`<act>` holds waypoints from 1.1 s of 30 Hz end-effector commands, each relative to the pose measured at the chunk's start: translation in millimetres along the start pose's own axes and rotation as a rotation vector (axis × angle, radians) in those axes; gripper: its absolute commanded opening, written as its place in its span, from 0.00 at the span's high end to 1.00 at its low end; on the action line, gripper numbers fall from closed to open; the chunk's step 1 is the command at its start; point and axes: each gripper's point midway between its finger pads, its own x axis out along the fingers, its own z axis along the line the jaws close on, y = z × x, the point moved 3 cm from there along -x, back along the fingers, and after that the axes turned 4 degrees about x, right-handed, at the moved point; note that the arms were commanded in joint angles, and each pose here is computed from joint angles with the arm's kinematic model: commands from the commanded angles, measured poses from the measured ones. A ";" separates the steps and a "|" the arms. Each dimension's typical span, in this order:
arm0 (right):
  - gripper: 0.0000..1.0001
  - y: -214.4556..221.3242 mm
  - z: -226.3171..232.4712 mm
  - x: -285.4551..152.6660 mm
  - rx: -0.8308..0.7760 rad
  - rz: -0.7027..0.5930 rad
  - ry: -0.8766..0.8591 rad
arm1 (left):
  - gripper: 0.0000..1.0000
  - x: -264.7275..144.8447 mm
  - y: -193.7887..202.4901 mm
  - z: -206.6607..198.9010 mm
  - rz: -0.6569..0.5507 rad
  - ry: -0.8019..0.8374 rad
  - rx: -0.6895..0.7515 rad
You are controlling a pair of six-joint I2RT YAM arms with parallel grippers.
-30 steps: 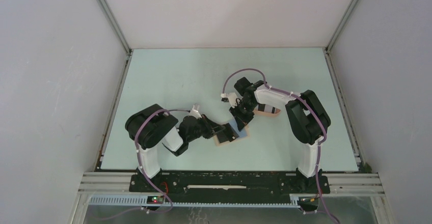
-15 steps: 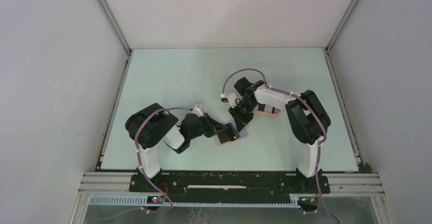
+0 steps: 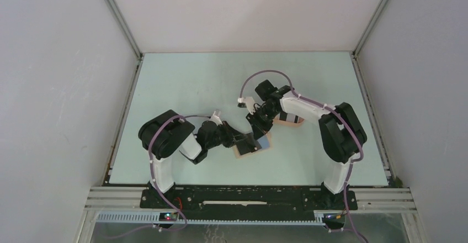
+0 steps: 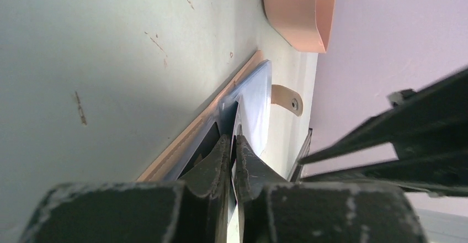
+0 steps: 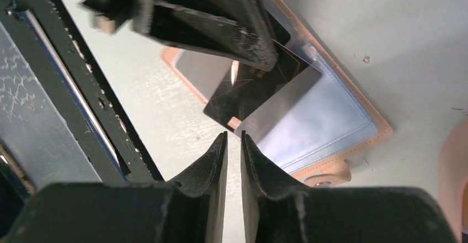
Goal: Put the credit cards into the card holder
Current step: Insert the credit card into the card holder.
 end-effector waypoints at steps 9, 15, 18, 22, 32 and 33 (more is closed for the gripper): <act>0.77 -21.0 70.3 -21.8 -0.636 -0.239 0.111 | 0.83 6.6 -4.5 0.2 0.012 0.008 0.017; 0.82 -16.6 82.7 8.3 -0.962 -0.265 0.212 | 0.81 7.0 -3.3 3.1 0.020 0.002 0.012; 0.87 -18.0 76.5 19.5 -0.982 -0.237 0.246 | 0.81 6.8 -2.6 4.2 0.020 0.000 0.012; 0.95 -20.4 66.3 31.0 -1.003 -0.203 0.305 | 0.80 6.9 -2.7 3.9 0.020 0.003 0.010; 0.99 -21.1 48.4 52.5 -1.023 -0.133 0.413 | 0.80 7.7 -1.5 4.5 0.026 0.009 0.007; 0.99 -22.3 46.9 53.5 -1.024 -0.133 0.424 | 0.79 7.8 -1.4 5.0 0.026 0.008 0.005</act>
